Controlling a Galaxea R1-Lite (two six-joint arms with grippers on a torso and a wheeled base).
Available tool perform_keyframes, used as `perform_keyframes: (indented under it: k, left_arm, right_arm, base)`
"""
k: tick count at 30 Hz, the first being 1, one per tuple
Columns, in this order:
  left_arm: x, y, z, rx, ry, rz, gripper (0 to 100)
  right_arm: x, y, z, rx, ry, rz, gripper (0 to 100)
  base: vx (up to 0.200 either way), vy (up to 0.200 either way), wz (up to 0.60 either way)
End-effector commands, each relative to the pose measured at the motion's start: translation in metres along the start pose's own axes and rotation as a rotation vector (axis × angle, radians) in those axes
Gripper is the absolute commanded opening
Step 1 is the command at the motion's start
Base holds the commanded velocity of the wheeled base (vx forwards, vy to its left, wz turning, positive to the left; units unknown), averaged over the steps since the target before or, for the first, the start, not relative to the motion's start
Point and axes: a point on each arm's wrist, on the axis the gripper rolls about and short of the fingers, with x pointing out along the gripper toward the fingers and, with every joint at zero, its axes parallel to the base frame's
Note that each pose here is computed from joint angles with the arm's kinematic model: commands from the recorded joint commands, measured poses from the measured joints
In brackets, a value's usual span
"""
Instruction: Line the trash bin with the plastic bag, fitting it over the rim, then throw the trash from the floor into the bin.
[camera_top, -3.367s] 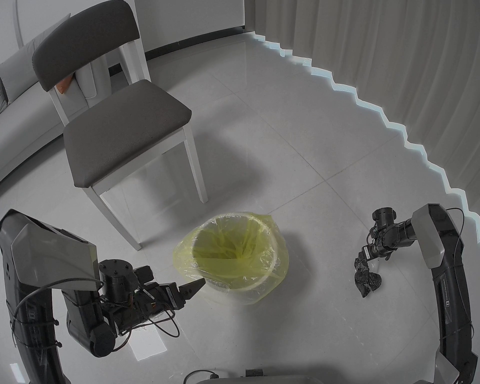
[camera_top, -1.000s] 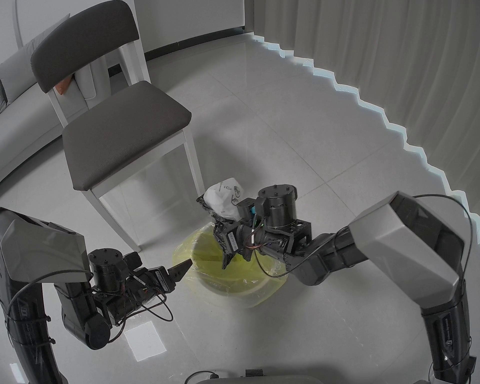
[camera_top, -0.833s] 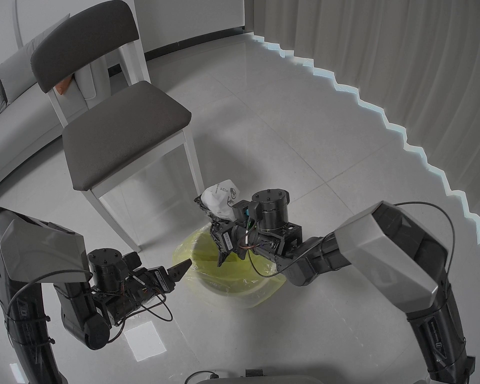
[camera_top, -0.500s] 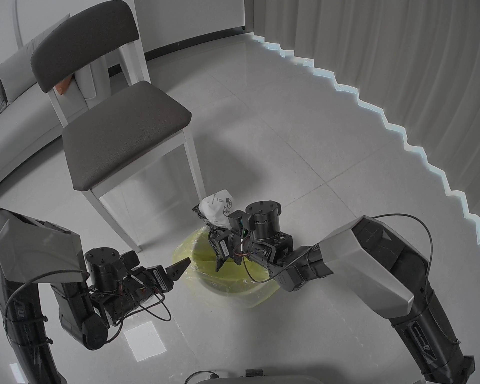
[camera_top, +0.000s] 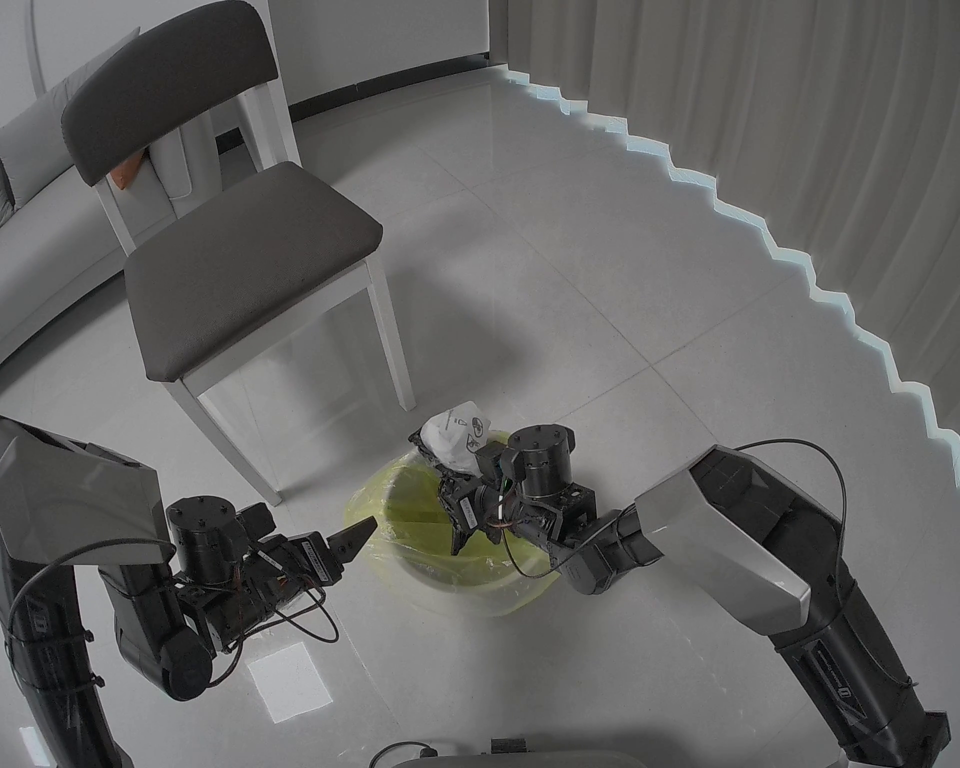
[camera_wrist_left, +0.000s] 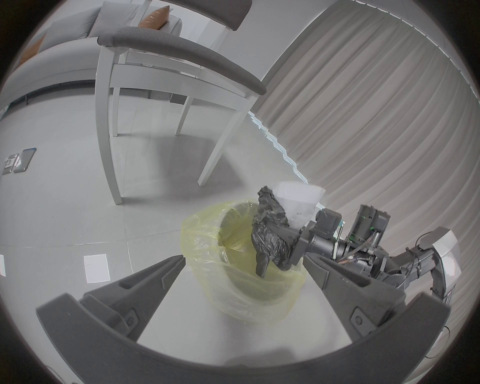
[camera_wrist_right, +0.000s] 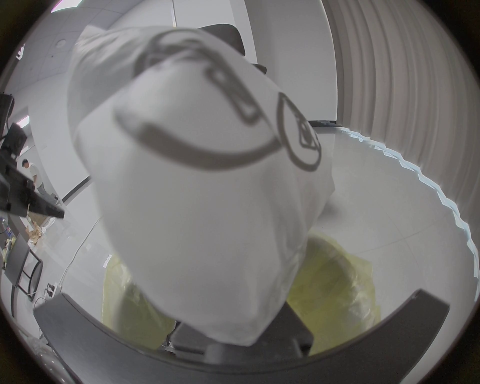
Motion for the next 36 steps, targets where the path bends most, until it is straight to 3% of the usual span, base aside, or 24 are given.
perform_keyframes:
  k: [1,4,10,23,30,31,36]
  left_arm:
    - [0.000,0.000,0.001,0.001,-0.014,-0.005,100]
    - [0.000,0.001,0.001,0.000,-0.013,-0.003,100]
    - [0.001,0.001,0.001,0.001,-0.015,-0.005,100]
    - [0.003,0.002,0.000,0.000,-0.011,-0.003,100]
    - [0.003,0.001,0.001,0.000,-0.013,-0.004,100]
    - [0.003,0.001,0.001,0.000,-0.013,-0.004,100]
    - [0.003,0.002,0.000,0.000,-0.012,-0.002,100]
  right_arm:
    - [-0.009,0.016,-0.021,-0.014,0.037,0.031,0]
    - [-0.018,0.027,-0.034,-0.029,0.063,0.053,0]
    - [-0.024,0.032,-0.036,-0.047,0.050,0.062,0]
    - [-0.004,0.003,0.001,-0.023,-0.035,0.011,0]
    - [0.007,-0.001,-0.010,-0.023,-0.026,0.003,0]
    - [0.007,-0.002,-0.012,-0.022,-0.023,0.002,100]
    - [0.006,-0.003,-0.013,-0.020,-0.024,-0.001,100]
  base:
    - [0.000,0.000,0.00]
    - [0.000,0.000,0.00]
    - [0.000,0.000,0.00]
    - [0.000,0.000,0.00]
    - [0.000,0.000,0.00]
    - [0.000,0.000,0.00]
    - [0.000,0.000,0.00]
